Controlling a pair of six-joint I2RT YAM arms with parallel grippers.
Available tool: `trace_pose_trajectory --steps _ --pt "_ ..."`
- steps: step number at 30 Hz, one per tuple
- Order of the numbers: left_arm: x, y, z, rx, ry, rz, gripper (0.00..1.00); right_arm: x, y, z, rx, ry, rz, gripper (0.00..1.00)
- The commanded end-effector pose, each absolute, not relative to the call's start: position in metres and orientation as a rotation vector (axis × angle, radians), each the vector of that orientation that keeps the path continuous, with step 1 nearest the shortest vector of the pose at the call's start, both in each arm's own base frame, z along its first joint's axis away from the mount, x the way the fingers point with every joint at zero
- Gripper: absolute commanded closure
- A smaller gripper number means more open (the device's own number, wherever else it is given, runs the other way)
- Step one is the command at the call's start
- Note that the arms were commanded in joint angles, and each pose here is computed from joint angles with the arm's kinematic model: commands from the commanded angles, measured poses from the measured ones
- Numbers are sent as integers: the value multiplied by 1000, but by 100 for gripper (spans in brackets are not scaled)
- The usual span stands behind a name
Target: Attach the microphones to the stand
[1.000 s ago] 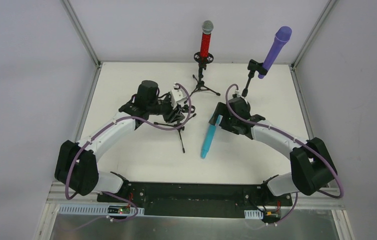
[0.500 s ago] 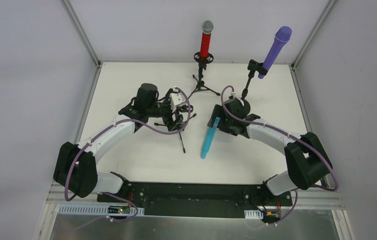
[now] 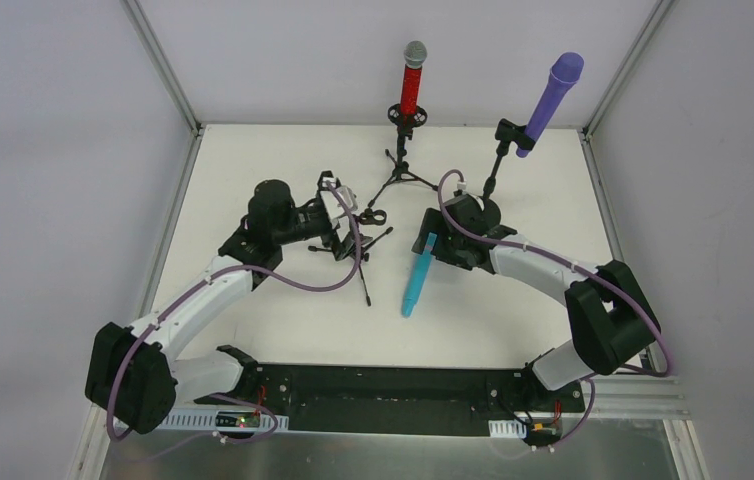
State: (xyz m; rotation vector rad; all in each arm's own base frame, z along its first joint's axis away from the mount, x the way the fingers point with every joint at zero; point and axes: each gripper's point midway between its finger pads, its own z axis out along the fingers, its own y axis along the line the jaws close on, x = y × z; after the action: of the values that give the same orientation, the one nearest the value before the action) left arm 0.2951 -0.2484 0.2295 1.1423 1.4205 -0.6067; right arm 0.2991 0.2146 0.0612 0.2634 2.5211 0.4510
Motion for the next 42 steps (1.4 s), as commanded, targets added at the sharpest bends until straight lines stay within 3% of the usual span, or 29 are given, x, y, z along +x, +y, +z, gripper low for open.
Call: trace_pose_trajectory --steps 1,12,21,24,31,38,42 --pt "303 -240 280 978 1290 -589 1 308 218 76 246 2487 445 1" --pt "359 -172 298 545 1405 -437 1 308 218 74 243 2495 436 1" --pt "402 -90 253 217 1651 -20 1 313 219 63 219 2553 357 5" --pt "403 -86 247 219 1666 10 1 315 221 56 200 2586 316 13" --pt "403 -89 246 250 1670 2 1 315 224 36 142 2671 229 46" --pt "403 -90 246 262 1669 6 1 310 224 30 -92 2694 102 68" --pt "403 -91 245 269 1674 1 1 311 213 31 -194 2671 -16 71"
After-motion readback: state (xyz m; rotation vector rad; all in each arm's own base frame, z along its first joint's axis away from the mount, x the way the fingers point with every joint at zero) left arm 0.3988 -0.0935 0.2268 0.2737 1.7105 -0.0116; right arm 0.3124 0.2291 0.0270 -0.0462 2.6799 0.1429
